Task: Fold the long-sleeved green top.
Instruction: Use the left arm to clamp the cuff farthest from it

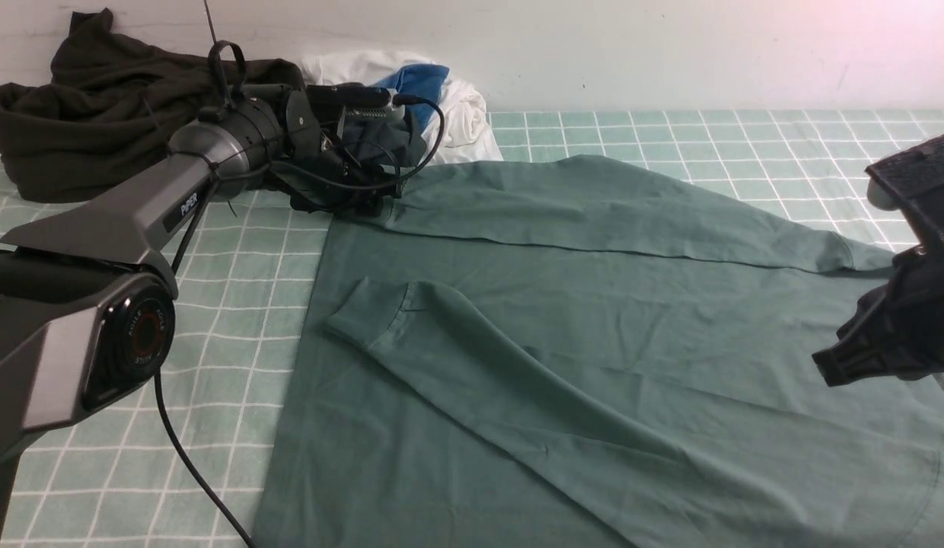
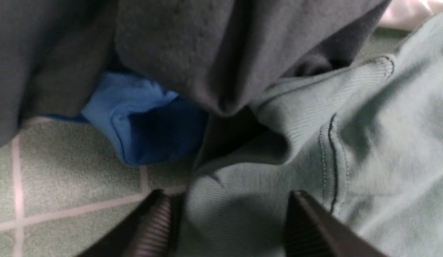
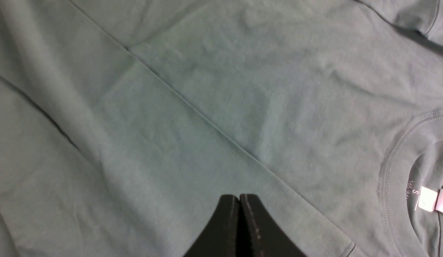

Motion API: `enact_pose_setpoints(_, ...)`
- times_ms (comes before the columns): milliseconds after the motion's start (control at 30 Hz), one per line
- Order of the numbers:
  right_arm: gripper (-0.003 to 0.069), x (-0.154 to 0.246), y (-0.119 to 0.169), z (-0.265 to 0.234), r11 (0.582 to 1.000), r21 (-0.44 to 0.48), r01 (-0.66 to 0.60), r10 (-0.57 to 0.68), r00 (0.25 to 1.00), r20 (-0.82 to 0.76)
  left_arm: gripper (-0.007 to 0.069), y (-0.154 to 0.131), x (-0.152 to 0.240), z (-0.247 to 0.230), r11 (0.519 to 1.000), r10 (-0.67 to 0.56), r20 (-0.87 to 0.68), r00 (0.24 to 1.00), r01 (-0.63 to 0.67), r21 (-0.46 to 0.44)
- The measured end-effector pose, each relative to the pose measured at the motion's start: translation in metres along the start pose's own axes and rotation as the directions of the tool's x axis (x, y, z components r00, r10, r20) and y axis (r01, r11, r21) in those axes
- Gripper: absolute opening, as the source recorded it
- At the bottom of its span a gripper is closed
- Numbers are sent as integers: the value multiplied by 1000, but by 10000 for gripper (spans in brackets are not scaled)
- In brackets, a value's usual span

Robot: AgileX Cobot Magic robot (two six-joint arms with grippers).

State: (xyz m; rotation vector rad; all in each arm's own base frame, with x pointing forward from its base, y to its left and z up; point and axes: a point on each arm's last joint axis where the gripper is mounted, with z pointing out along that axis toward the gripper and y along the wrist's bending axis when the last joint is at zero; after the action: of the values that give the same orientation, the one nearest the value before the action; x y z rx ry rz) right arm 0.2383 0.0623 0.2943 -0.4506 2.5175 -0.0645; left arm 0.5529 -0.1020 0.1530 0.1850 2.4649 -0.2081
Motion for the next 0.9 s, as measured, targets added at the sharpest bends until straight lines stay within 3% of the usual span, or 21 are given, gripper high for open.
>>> enact_pose_setpoints(67,-14,0,0,0,1000,0,0,0,1000,0,332,0,0,-1,1000,9,-2,1000,-9,3)
enact_pose_setpoints(100,-14,0,0,0,1000,0,0,0,1000,0,265,-1,-2,-3,1000,30,-5,1000,-30,6)
enact_pose_setpoints(300,-14,0,0,0,1000,0,0,0,1000,0,104,-9,-15,-15,996,85,16,996,-85,21)
enact_pose_setpoints(500,-14,0,0,0,1000,0,0,0,1000,0,80,-12,-17,-17,996,88,12,996,-88,28)
enact_pose_setpoints(767,-14,-1,0,0,1000,0,0,0,1000,10,122,-12,-15,-17,996,90,-9,996,-90,29)
enact_pose_setpoints(900,-14,-2,0,0,1000,-1,0,0,1000,22,56,-11,-12,-15,995,91,-32,995,-90,32)
